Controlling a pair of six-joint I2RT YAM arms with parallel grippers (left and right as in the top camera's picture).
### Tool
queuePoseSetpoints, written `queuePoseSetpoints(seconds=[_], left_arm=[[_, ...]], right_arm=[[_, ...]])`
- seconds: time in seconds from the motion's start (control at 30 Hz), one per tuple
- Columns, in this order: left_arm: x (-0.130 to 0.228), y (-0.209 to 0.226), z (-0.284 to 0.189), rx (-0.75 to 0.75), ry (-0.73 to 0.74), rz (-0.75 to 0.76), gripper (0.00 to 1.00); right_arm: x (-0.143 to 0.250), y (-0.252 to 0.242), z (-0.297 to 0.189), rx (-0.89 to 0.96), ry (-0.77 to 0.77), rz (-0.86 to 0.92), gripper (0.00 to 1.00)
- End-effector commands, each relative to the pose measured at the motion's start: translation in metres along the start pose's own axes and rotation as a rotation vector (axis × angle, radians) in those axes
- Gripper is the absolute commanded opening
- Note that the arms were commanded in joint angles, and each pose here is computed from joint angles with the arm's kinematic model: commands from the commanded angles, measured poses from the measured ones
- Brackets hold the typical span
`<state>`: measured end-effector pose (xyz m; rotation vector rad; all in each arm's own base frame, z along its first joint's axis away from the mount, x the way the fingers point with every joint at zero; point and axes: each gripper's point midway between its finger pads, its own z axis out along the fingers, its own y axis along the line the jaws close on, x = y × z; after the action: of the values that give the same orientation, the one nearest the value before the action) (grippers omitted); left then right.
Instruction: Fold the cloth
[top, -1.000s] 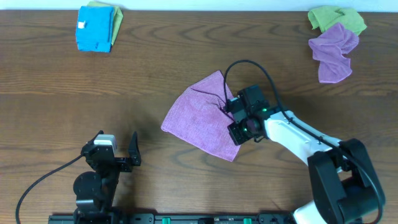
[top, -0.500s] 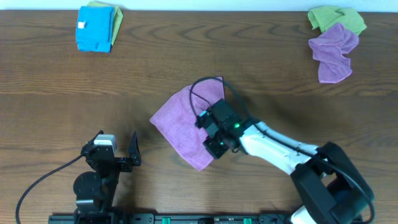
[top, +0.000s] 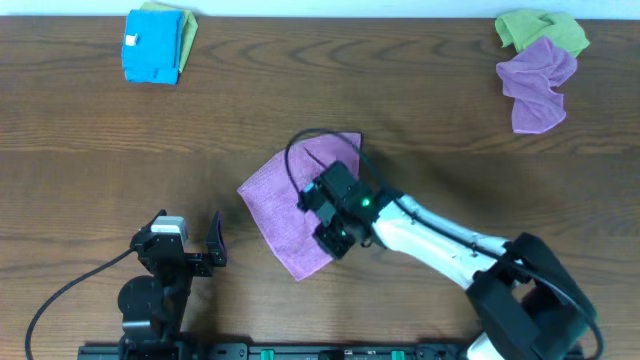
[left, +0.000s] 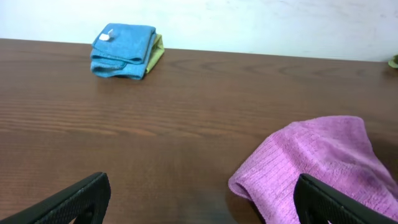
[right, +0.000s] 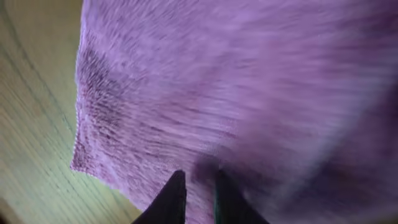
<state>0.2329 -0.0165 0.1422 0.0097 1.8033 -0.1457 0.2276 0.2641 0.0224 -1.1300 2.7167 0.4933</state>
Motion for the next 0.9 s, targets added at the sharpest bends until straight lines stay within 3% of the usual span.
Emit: queuePoseSetpoints(seconds=[0.0, 0.07, 0.27, 0.43, 0.87], left_arm=[[0.013, -0.001, 0.003, 0.007, 0.030, -0.006, 0.95], [0.013, -0.001, 0.003, 0.007, 0.030, -0.006, 0.95], [0.013, -0.001, 0.003, 0.007, 0.030, -0.006, 0.95], [0.013, -0.001, 0.003, 0.007, 0.030, -0.006, 0.95], [0.013, -0.001, 0.003, 0.007, 0.030, -0.006, 0.95]], right_arm=[[-0.022, -0.011, -0.034, 0.013, -0.087, 0.040, 0.21], [-0.014, -0.023, -0.046, 0.036, -0.074, 0.061, 0.26], [0.015, -0.040, -0.040, 0.010, -0.017, 0.142, 0.25], [0.018, -0.039, -0.034, -0.004, -0.020, 0.144, 0.33], [0.028, -0.046, -0.012, 0.002, -0.054, 0.141, 0.36]])
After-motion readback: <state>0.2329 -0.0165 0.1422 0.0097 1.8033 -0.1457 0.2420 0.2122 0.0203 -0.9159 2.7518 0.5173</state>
